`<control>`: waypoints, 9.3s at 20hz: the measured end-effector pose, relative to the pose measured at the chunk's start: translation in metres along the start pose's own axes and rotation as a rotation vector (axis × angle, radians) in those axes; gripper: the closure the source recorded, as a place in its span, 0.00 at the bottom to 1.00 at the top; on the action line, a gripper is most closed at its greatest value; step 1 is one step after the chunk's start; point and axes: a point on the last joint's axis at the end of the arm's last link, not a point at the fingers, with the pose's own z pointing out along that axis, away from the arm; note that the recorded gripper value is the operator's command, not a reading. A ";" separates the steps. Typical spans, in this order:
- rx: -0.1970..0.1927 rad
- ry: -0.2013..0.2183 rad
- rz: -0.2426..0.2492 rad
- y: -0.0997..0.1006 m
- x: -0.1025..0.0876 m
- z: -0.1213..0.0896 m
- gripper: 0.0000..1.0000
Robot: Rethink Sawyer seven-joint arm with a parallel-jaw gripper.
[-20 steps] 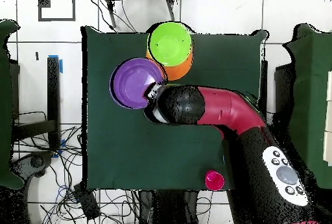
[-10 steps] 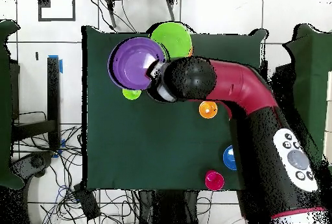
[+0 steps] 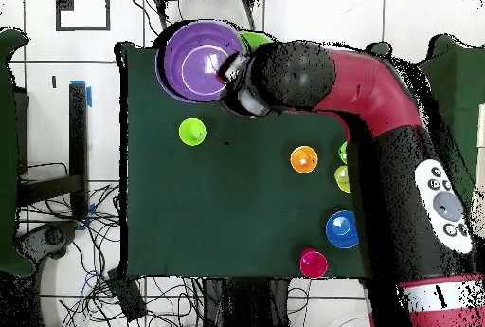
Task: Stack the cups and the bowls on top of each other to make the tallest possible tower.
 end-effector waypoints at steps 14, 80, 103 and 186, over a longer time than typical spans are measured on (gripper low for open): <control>-0.098 0.017 0.028 0.015 -0.061 0.006 1.00; -0.165 0.023 -0.062 -0.099 -0.088 0.074 1.00; -0.185 0.039 -0.069 -0.094 -0.087 0.090 1.00; -0.154 -0.009 -0.087 -0.108 -0.098 0.078 0.00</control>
